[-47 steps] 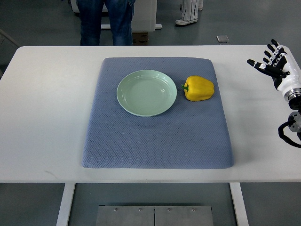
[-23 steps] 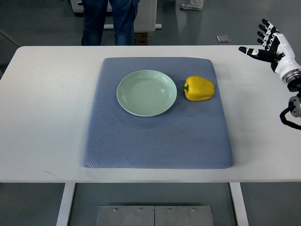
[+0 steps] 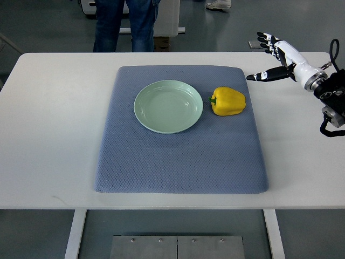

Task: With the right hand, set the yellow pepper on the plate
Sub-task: 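Reach the open right hand down over the yellow bell pepper, then close the right hand fingers around the yellow pepper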

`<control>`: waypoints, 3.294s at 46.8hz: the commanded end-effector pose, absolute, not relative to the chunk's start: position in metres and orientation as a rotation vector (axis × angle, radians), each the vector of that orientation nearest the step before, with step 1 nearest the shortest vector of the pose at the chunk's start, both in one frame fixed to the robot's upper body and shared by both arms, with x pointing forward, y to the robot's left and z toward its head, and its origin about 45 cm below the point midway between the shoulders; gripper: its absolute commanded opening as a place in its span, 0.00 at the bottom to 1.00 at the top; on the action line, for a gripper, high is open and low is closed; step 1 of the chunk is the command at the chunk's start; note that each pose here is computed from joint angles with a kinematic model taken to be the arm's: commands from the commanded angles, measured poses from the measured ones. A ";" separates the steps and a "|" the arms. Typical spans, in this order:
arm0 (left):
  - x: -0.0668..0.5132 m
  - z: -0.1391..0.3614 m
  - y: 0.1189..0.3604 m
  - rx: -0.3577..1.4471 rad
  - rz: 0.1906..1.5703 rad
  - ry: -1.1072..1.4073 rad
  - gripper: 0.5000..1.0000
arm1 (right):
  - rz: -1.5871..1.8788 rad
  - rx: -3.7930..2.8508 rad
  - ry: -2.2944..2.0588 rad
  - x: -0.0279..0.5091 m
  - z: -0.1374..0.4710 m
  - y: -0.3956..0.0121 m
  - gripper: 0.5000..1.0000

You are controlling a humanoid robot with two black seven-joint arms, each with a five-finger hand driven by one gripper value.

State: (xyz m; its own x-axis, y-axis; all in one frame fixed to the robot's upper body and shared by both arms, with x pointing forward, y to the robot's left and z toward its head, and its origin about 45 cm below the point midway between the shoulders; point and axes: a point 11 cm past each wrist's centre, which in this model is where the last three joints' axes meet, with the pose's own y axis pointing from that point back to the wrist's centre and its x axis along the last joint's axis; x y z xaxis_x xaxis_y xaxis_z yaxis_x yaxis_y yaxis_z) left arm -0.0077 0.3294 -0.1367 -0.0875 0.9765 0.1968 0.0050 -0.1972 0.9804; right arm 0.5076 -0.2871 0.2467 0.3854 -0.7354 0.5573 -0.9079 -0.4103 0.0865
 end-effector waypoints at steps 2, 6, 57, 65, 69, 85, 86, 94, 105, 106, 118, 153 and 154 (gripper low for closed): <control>-0.008 -0.137 0.329 1.309 1.423 1.171 1.00 | 0.675 2.258 -1.368 0.509 0.250 -0.278 0.99; -0.008 -0.137 0.329 1.309 1.423 1.171 1.00 | 0.700 2.279 -1.306 0.510 0.250 -0.259 0.99; -0.008 -0.137 0.329 1.309 1.423 1.171 1.00 | 0.969 2.176 -0.797 0.487 0.239 -0.212 0.99; -0.008 -0.137 0.329 1.309 1.423 1.171 1.00 | 1.013 2.116 -0.732 0.483 0.227 -0.216 0.99; -0.008 -0.137 0.329 1.309 1.423 1.171 1.00 | 1.027 2.111 -0.724 0.481 0.223 -0.213 0.99; -0.008 -0.137 0.329 1.309 1.423 1.171 1.00 | 1.022 2.117 -0.708 0.478 0.216 -0.208 0.97; -0.008 -0.137 0.330 1.310 1.424 1.170 1.00 | 1.022 2.116 -0.705 0.478 0.216 -0.208 0.96; -0.008 -0.137 0.329 1.309 1.423 1.171 1.00 | 1.012 2.114 -0.703 0.476 0.211 -0.210 0.91; -0.008 -0.137 0.329 1.309 1.423 1.171 1.00 | 1.026 2.112 -0.702 0.476 0.209 -0.205 0.91; -0.008 -0.137 0.329 1.309 1.423 1.171 1.00 | 1.029 2.110 -0.704 0.477 0.210 -0.206 0.91; -0.008 -0.137 0.329 1.309 1.423 1.171 1.00 | 1.016 2.120 -0.694 0.473 0.202 -0.201 0.91; -0.008 -0.137 0.329 1.309 1.423 1.171 1.00 | 1.017 2.101 -0.705 0.474 0.196 -0.205 0.41; -0.008 -0.137 0.329 1.309 1.423 1.171 1.00 | 1.017 2.101 -0.705 0.474 0.196 -0.205 0.35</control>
